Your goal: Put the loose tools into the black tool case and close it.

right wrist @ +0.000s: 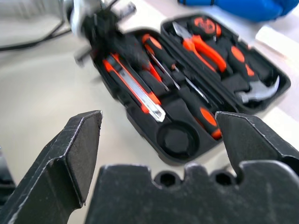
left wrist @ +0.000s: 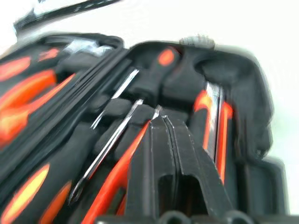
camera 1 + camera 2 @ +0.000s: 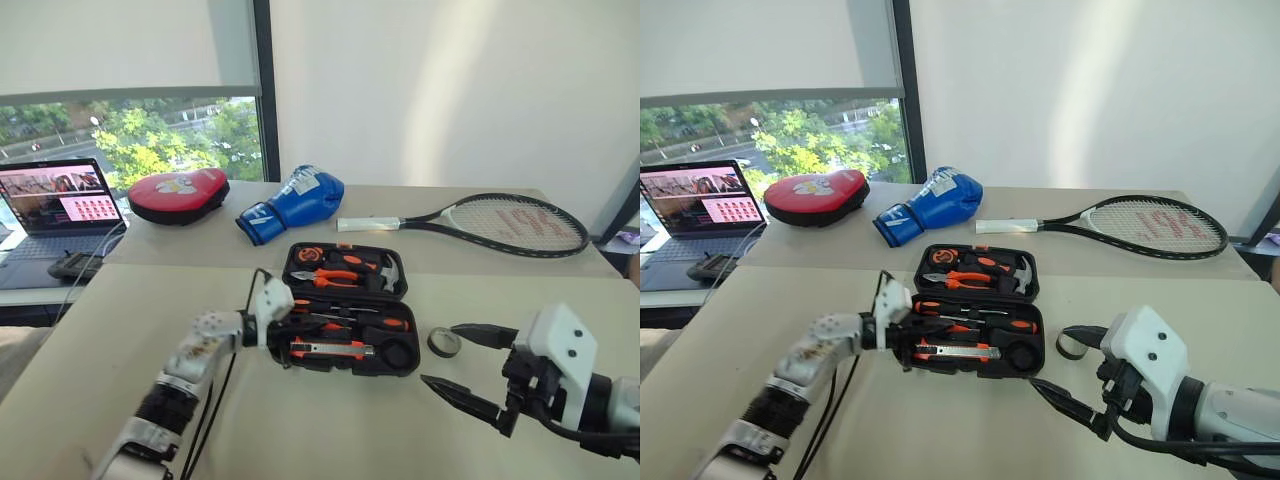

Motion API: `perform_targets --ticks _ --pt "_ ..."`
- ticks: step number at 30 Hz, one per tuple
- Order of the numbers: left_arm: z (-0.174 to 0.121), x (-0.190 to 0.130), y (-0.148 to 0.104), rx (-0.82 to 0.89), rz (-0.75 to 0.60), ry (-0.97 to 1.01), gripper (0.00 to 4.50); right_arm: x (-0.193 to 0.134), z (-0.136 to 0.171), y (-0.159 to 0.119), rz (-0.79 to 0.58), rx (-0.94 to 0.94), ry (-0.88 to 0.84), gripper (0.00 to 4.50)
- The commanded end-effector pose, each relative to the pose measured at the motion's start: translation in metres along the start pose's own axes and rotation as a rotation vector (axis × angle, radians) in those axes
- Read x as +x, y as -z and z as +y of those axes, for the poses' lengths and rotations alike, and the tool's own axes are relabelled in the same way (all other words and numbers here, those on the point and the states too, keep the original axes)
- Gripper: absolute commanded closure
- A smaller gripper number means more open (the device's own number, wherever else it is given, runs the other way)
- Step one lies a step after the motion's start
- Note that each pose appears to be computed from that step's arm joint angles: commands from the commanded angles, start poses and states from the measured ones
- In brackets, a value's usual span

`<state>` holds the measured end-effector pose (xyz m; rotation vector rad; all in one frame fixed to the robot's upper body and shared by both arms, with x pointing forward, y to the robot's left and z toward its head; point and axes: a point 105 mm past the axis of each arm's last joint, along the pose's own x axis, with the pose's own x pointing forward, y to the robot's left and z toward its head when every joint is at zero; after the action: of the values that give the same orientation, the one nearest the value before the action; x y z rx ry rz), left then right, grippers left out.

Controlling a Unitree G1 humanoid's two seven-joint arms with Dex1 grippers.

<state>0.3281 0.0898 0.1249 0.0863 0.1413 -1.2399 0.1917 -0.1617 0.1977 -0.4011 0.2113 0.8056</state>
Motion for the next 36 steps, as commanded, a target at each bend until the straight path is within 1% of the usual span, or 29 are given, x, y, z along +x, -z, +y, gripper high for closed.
perform_targets --ticks 1,4,5,6,7,9,10,11,14,15,16,19,20,21,23,26,31,32,33,34,35,36 --pt "-0.004 -0.022 -0.04 -0.144 -0.05 0.05 4.44 0.001 -0.005 -0.002 -0.015 0.001 0.003 0.0" --pt "-0.011 -0.033 -0.041 -0.187 -0.014 0.065 4.44 0.004 -0.013 -0.001 -0.006 -0.011 0.016 0.0" --pt "-0.016 -0.035 -0.039 -0.171 0.006 0.077 4.44 0.005 -0.017 0.001 0.01 -0.027 0.032 0.0" --pt "-0.021 -0.036 -0.044 -0.137 -0.031 0.094 4.44 0.006 -0.022 0.008 0.05 -0.003 0.043 0.0" --pt "-0.025 -0.037 -0.045 -0.103 -0.034 0.11 4.44 0.008 -0.026 0.013 0.077 0.02 0.048 0.0" --pt "-0.035 -0.046 -0.053 -0.133 -0.039 0.181 3.95 0.01 -0.032 0.024 0.14 0.036 0.044 0.0" --pt "-0.038 -0.05 -0.056 -0.118 -0.028 0.186 3.78 0.012 -0.038 0.031 0.178 0.045 0.053 0.0" --pt "-0.04 -0.052 -0.057 -0.087 -0.01 0.186 3.29 0.012 -0.043 0.037 0.214 0.054 0.063 0.0" --pt "-0.045 -0.055 -0.057 0.027 0.037 0.171 2.41 0.017 -0.056 0.053 0.304 0.079 0.067 0.0" --pt "-0.047 -0.056 -0.057 0.041 0.045 0.171 1.87 0.02 -0.06 0.056 0.315 0.099 0.067 0.0" --pt "-0.049 -0.057 -0.057 0.047 0.05 0.171 1.61 0.022 -0.064 0.058 0.322 0.115 0.069 0.0" --pt "-0.059 -0.057 -0.057 0.061 0.065 0.201 0.59 0.032 -0.076 0.064 0.349 0.135 0.073 0.0" --pt "-0.064 -0.057 -0.057 0.072 0.072 0.214 0.59 0.035 -0.08 0.067 0.358 0.143 0.071 0.0" --pt "-0.069 -0.057 -0.057 0.079 0.076 0.228 0.51 0.039 -0.082 0.069 0.367 0.152 0.065 0.25" --pt "-0.076 -0.058 -0.056 0.077 0.077 0.24 0.49 0.045 -0.088 0.073 0.379 0.151 0.061 0.74" --pt "-0.078 -0.062 -0.053 0.083 0.087 0.238 0.49 0.053 -0.092 0.077 0.402 0.137 0.043 1.7" --pt "-0.074 -0.066 -0.049 0.093 0.085 0.211 0.49 0.064 -0.091 0.092 0.46 0.141 0.001 1.7" --pt "-0.073 -0.067 -0.048 0.094 0.083 0.207 0.49 0.065 -0.092 0.094 0.465 0.144 0.0 2.15" --pt "-0.073 -0.068 -0.048 0.095 0.081 0.204 0.49 0.065 -0.092 0.094 0.467 0.143 -0.002 2.43" --pt "-0.071 -0.07 -0.047 0.093 0.079 0.197 0.49 0.067 -0.092 0.096 0.471 0.144 -0.009 2.85" --pt "-0.071 -0.071 -0.046 0.093 0.079 0.192 0.49 0.067 -0.092 0.097 0.474 0.143 -0.015 3.08" --pt "-0.07 -0.073 -0.045 0.092 0.079 0.186 0.49 0.068 -0.091 0.098 0.475 0.14 -0.019 3.43"
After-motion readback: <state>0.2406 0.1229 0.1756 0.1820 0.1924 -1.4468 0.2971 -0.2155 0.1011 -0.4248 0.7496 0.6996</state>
